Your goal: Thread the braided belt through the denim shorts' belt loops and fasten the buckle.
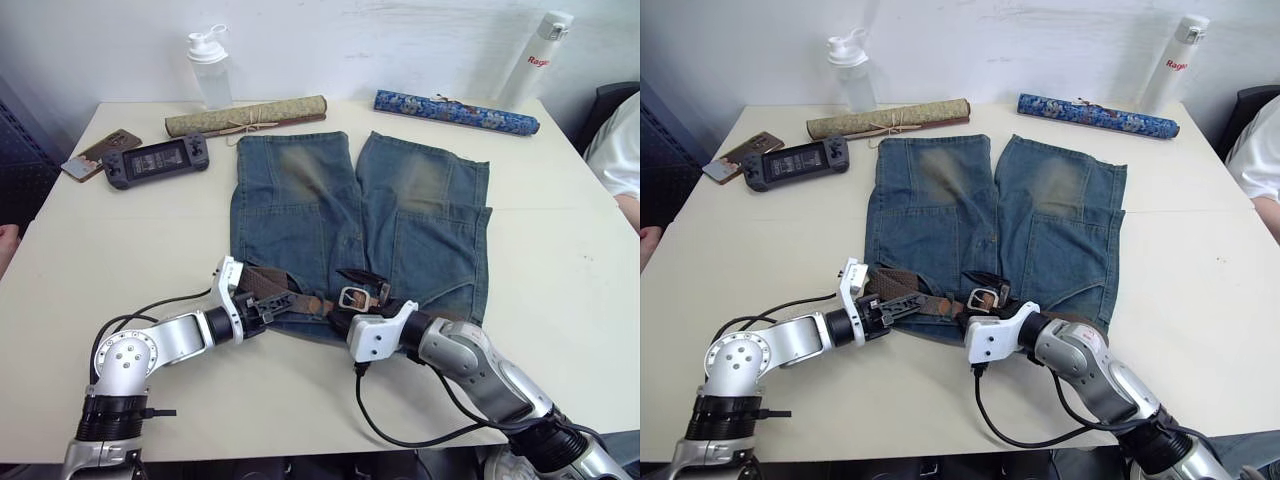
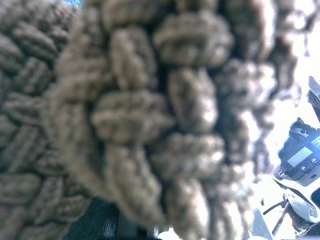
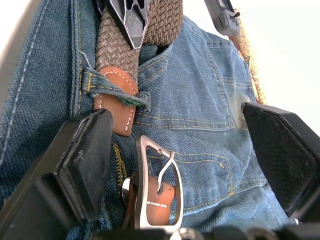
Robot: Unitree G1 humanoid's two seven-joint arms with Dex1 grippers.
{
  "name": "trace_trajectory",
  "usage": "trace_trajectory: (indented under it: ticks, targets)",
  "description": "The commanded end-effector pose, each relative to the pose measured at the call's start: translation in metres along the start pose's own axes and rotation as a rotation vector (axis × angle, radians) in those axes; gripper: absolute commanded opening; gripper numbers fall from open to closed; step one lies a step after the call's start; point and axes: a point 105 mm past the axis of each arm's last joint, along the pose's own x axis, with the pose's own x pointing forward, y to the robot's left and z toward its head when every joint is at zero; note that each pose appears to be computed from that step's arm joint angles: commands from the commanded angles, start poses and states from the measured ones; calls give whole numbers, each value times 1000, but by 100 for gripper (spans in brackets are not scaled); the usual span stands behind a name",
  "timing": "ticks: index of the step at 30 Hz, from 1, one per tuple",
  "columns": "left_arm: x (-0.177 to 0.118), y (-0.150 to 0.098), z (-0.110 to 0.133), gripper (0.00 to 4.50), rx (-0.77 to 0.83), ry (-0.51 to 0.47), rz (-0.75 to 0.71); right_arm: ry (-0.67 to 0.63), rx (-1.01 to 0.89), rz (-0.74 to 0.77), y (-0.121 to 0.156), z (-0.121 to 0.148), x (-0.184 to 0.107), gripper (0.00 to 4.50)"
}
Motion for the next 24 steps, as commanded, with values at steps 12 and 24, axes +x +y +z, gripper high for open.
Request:
trace_trajectory:
  ticks: [12,24]
  targets:
    - [6,5,-27,0,-279,20,-96,133,-25,5,-9,-24,-21,439]
    - [34,-2,-36,0,-130,157,-67,119,-7,-4,-6,-17,-19,439]
